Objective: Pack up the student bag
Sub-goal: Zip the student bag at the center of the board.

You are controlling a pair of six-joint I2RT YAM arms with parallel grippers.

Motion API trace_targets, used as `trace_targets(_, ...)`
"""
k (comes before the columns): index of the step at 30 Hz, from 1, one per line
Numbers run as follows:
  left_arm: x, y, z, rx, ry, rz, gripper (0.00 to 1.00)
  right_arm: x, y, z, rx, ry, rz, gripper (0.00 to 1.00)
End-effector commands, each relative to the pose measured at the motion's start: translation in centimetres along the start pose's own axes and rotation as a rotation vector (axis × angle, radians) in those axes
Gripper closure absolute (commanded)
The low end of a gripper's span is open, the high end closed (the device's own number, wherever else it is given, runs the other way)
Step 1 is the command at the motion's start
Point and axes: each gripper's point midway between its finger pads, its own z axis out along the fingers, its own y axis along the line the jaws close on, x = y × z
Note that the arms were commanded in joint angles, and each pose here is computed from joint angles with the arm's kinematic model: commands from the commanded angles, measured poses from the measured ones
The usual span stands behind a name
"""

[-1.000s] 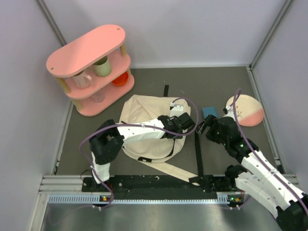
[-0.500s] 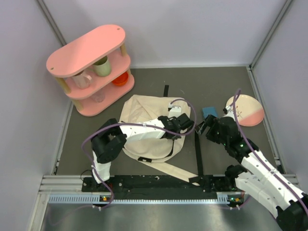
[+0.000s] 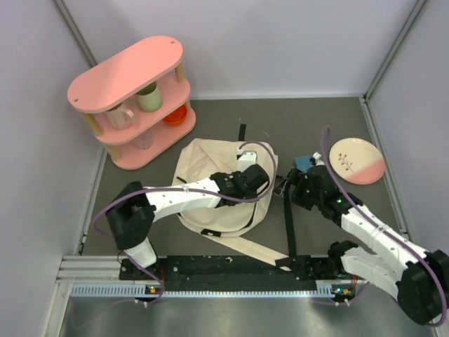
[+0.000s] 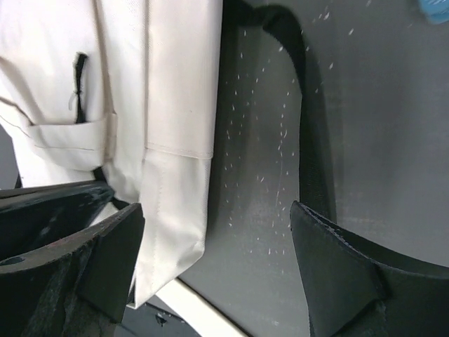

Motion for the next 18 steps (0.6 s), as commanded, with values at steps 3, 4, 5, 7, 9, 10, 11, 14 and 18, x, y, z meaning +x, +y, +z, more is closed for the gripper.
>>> trace_targets(3, -1.8, -1.9, -2.1, 0.14, -0.053, -0.026, 1.0, -0.1, 2.8, 1.9, -0.117, 0.058, 0.025, 0.16)
trace_targets(4, -1.5, -2.0, -2.1, 0.151, -0.039, -0.026, 1.0, 0.1, 3.2, 2.0, -0.135, 0.073, 0.034, 0.16)
trace_targets(5, -1.3, -2.1, -2.0, 0.163, -0.037, -0.028, 1.0, 0.3, 3.2, 2.2, -0.137, 0.085, 0.04, 0.16)
trace_targets(7, -0.9, -2.3, -2.2, 0.178, -0.029, -0.032, 1.0, 0.5, 4.1, 2.6, -0.181, 0.102, 0.059, 0.16)
trace_targets(9, -0.6, -2.4, -2.3, 0.19, -0.026, -0.031, 1.0, 0.7, 4.2, 3.1, -0.194, 0.112, 0.077, 0.16)
trace_targets(10, -0.5, -2.4, -2.5, 0.194, -0.027, -0.032, 1.0, 1.0, 4.0, 3.3, -0.183, 0.122, 0.093, 0.16)
trace_targets(11, -0.4, -2.4, -2.5, 0.199, -0.026, -0.033, 1.0, 0.6, 4.4, 3.5, -0.198, 0.11, 0.095, 0.16)
trace_targets(14, -0.4, -2.4, -2.8, 0.205, -0.025, -0.03, 1.0, 0.7, 4.7, 4.3, -0.202, 0.13, 0.107, 0.16)
trace_targets(18, -0.5, -2.8, -3.3, 0.229, -0.028, -0.033, 1.0, 0.8, 4.5, 5.3, -0.166, 0.148, 0.096, 0.17)
